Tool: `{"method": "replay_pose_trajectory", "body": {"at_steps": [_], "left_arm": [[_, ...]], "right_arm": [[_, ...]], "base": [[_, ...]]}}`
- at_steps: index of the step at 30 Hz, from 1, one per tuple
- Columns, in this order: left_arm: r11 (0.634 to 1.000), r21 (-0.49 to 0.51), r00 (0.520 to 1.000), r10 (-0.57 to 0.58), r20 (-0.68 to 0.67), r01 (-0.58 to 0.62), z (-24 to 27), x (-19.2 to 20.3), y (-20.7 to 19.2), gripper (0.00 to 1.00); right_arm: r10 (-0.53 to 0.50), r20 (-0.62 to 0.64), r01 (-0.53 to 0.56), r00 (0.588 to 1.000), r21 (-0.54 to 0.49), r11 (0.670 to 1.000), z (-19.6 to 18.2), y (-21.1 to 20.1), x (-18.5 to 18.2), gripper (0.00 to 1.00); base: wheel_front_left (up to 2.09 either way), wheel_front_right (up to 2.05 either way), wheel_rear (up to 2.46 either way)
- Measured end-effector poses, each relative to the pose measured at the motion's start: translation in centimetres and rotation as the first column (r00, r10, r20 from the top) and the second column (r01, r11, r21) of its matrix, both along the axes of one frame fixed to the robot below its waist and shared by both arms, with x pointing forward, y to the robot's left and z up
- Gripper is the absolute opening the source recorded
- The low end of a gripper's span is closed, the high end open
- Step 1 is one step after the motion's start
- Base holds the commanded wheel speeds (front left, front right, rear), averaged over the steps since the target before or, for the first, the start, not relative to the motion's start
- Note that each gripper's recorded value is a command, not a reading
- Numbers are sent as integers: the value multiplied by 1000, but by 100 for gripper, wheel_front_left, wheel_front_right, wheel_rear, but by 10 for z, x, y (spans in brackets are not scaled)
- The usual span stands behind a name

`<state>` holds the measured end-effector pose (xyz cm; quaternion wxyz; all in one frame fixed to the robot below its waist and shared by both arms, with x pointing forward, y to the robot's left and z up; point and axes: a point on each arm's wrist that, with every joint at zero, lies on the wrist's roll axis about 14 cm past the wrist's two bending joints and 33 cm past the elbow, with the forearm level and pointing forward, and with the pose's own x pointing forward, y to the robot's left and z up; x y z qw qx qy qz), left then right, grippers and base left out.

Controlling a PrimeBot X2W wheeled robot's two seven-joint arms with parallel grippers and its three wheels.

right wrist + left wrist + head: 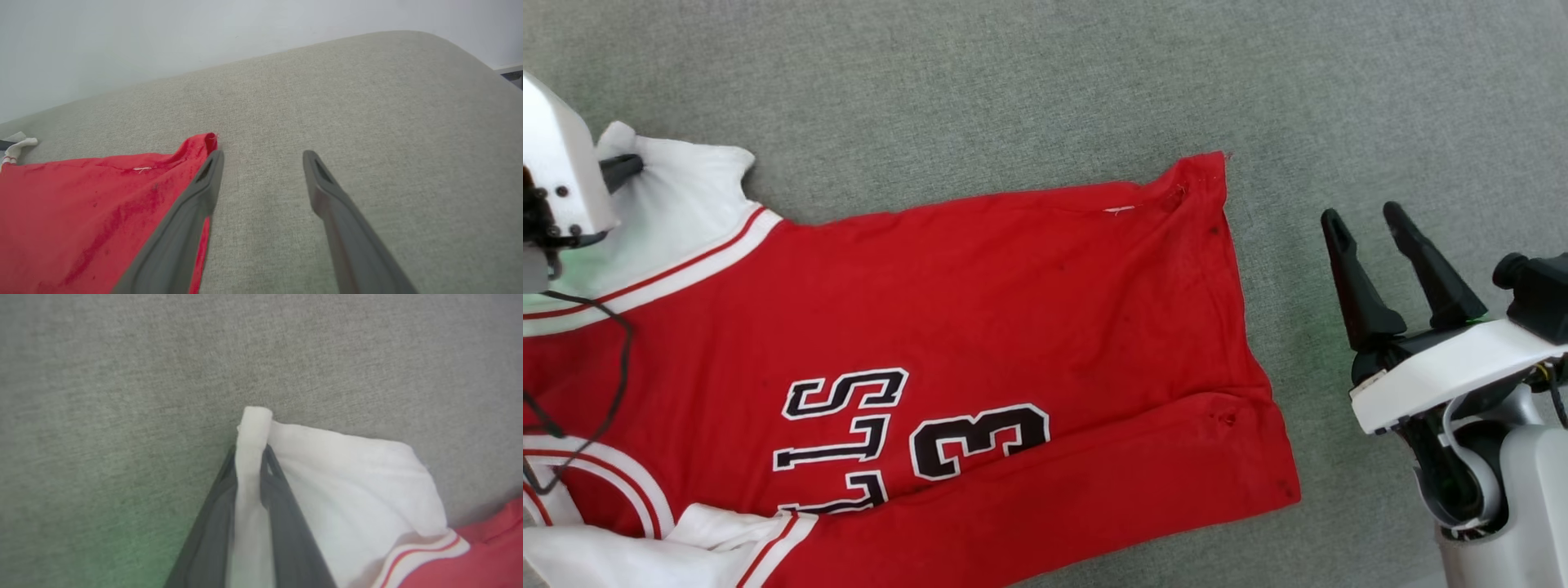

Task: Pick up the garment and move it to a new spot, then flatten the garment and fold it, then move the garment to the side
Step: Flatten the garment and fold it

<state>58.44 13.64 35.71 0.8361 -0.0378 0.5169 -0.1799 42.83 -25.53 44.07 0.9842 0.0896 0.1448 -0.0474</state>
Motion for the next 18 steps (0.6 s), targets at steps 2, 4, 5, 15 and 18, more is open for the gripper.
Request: {"method": "replay_pose_trajectory", "body": {"at_steps": [2,4,5,15,18], "left_arm": [[1000,-18,1000,7,6,-7,0,-1,-4,0],[999,-26,1000,21,19,-20,1,-2,-3,0],[999,-27,999,28,28,-27,2,-2,-2,0],[998,-56,985,50,168,-41,28,-5,-2,0],[998,-57,968,46,245,-33,45,-1,1,0]], "right_arm": [[14,-24,-13,1000,18,1000,-3,1,1,100],[33,-44,-32,998,32,999,-3,0,6,100],[46,-66,-43,997,42,998,-5,1,8,100],[227,-429,-161,874,186,969,-45,23,35,100],[277,-473,-204,836,201,958,-47,36,50,100]], "base": [[0,0,0],[0,0,0],[0,0,0],[0,0,0],[0,0,0]]}}
